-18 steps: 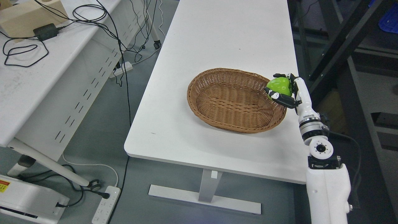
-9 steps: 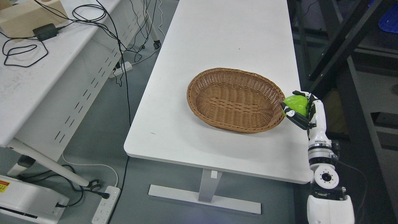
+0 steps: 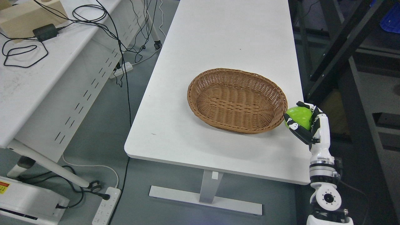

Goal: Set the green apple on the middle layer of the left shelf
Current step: 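Hold the apple in the right hand while driving to the black shelf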

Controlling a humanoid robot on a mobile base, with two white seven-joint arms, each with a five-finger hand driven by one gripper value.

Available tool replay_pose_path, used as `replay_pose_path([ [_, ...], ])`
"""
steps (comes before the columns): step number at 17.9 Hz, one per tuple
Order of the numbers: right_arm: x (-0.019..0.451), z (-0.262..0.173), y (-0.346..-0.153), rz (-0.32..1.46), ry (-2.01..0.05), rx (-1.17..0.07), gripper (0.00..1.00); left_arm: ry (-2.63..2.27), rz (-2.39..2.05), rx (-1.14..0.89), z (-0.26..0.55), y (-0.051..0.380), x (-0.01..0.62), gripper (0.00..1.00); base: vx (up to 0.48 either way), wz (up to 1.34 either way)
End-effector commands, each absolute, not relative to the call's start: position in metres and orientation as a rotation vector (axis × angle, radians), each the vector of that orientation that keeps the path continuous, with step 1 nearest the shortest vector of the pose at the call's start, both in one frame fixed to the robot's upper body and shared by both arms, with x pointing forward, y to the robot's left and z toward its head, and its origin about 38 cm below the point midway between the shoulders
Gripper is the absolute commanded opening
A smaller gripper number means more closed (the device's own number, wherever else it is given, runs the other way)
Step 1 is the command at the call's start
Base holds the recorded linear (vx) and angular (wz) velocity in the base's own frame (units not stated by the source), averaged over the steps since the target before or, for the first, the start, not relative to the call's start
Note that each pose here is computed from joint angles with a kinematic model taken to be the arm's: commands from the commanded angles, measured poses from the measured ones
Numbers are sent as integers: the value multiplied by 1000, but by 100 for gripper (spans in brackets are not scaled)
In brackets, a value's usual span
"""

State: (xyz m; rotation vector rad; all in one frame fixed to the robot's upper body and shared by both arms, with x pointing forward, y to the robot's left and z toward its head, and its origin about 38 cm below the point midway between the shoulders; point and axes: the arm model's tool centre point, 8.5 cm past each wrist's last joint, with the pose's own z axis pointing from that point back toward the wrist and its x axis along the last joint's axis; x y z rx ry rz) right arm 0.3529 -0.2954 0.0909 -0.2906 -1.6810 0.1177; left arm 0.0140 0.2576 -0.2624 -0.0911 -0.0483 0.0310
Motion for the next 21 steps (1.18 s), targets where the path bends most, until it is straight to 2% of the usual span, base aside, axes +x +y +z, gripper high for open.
replay_pose_path([
  [1, 342, 116, -295, 80, -1803, -269, 0, -70, 27, -75, -261, 269, 28, 100, 0, 0],
  [11, 340, 112, -293, 88, -1797, -261, 0, -70, 27, -75, -261, 269, 28, 100, -40, 1],
  [21, 348, 119, -288, 92, -1806, -250, 0, -71, 29, -75, -261, 269, 28, 100, -123, -28],
])
